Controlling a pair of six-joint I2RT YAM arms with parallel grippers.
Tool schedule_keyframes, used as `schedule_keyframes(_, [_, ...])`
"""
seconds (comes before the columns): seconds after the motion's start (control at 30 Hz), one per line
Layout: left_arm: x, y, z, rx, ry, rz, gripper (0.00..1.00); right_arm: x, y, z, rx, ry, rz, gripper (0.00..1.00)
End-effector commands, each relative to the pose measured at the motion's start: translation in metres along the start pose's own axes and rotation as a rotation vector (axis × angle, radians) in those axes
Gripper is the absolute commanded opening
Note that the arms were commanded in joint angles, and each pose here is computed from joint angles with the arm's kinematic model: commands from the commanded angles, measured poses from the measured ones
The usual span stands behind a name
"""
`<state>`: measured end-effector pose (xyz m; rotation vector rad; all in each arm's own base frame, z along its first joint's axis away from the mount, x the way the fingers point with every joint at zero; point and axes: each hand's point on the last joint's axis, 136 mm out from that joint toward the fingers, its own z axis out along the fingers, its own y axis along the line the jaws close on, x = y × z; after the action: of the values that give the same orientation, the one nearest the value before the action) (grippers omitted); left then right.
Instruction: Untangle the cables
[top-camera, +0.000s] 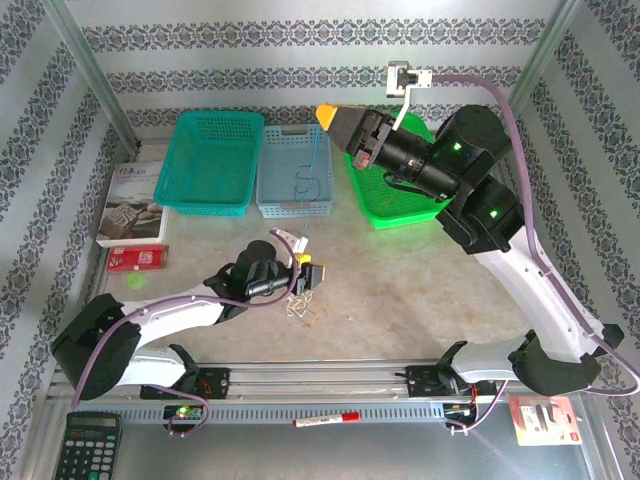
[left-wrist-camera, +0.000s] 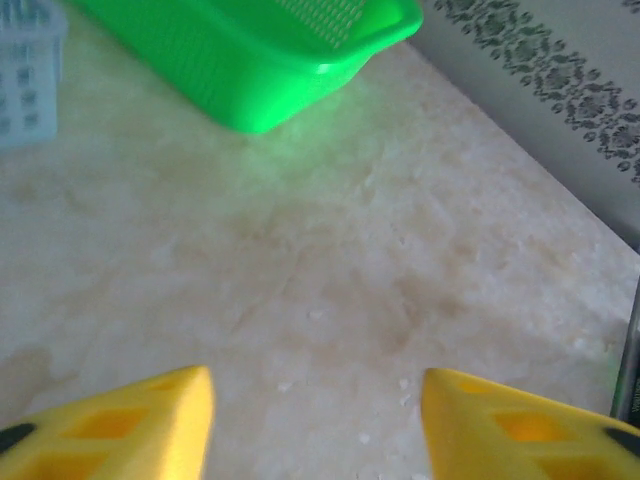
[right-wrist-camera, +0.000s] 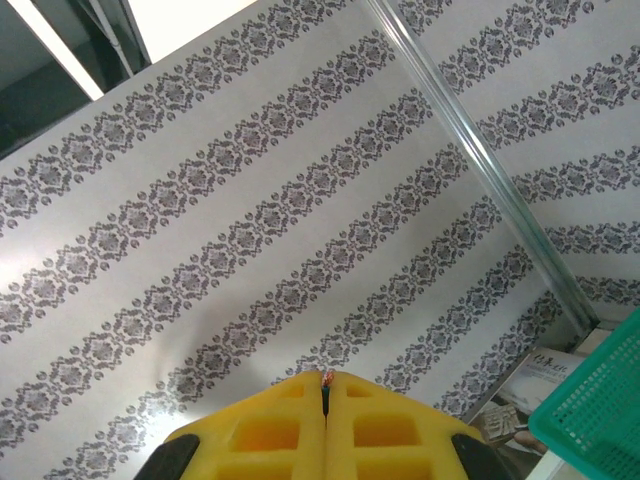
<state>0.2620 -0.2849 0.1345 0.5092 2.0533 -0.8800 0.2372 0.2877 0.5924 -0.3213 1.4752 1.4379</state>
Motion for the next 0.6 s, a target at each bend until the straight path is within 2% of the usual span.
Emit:
schedule_keyframes(0.0, [0.02,0.002,-0.001,0.011,0.001,-0.017,0.43,-0.026,0.013,-0.01,-0.009,-0.071,-0.061,0.0])
schedule_keyframes(0.3, [0.055,0.017,-0.001,-0.009,0.045,-0.066,0.39,-0.085,0.024,-0.023,-0.009,-0.215,-0.122,0.0])
schedule_keyframes(0.57, [0.056,0.016,0.001,0.002,0.038,-0.081,0.4,-0.123,0.022,-0.027,0.008,-0.307,-0.149,0.0])
